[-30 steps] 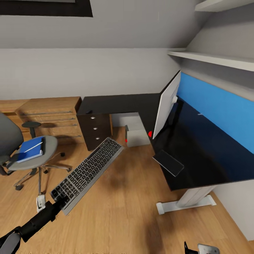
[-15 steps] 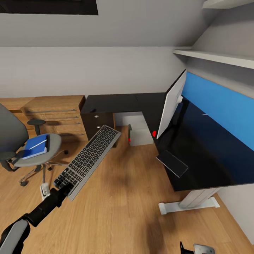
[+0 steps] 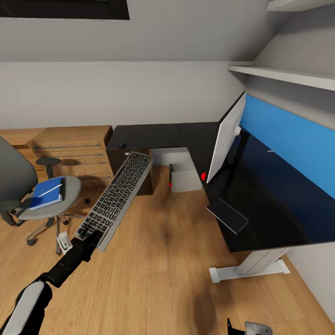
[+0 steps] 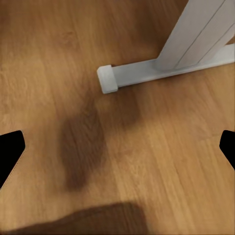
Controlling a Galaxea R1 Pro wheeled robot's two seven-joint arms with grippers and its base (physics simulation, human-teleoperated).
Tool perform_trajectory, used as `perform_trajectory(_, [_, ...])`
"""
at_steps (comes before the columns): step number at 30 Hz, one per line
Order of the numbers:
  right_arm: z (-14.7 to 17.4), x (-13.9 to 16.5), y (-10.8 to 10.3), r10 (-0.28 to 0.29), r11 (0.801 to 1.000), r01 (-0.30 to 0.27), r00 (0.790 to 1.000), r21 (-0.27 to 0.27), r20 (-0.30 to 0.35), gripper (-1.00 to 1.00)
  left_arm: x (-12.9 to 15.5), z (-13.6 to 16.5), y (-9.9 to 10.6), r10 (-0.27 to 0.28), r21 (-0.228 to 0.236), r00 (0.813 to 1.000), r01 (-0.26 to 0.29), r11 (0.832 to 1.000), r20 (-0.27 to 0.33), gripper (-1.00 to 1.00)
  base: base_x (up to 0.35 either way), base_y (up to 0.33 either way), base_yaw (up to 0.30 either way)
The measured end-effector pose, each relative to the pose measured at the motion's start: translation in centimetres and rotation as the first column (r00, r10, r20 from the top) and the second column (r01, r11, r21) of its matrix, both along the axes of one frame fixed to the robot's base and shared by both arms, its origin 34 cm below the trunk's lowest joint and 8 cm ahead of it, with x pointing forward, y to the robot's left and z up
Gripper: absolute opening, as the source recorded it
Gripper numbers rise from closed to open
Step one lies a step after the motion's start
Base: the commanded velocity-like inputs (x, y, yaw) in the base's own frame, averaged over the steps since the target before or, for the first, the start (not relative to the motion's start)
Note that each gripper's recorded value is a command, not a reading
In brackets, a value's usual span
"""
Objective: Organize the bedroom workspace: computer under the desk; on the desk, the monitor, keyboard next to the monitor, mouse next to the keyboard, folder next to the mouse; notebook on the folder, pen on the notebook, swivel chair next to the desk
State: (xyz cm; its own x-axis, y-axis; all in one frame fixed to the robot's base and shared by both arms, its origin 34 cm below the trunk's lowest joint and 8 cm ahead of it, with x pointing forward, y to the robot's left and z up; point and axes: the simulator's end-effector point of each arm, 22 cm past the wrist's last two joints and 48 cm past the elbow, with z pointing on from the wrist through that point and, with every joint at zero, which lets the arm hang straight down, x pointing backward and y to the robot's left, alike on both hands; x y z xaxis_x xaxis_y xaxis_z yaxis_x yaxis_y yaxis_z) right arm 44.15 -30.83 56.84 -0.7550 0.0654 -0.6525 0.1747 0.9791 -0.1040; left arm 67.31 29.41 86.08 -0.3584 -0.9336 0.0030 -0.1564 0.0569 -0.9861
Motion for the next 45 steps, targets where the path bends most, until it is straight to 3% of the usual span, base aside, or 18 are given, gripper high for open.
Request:
perform_trajectory(4, [-0.02,0.01,0.27,0.0,1.0,0.0,1.0,0.004,0.0,1.0,0.15,0.2,-0.09,0.016,-0.031,1.0,-0.016,0.999,0.001,-1.0,0.0,0.0,0.0])
perform_trajectory(18, [-0.01,0.0,0.11,-0.002,1.0,0.002,1.0,0.002,0.0,1.0,0.2,0.28,-0.1,0.024,-0.049,1.0,-0.024,0.999,0.002,-1.0,0.0,0.0,0.0])
perform_trajectory(45, [-0.04,-0.01,0.3,0.0,1.0,0.0,1.0,0.004,-0.001,1.0,0.1,0.13,0.78,0.021,-0.028,1.0,-0.021,0.999,-0.006,-1.0,0.0,0.0,0.0])
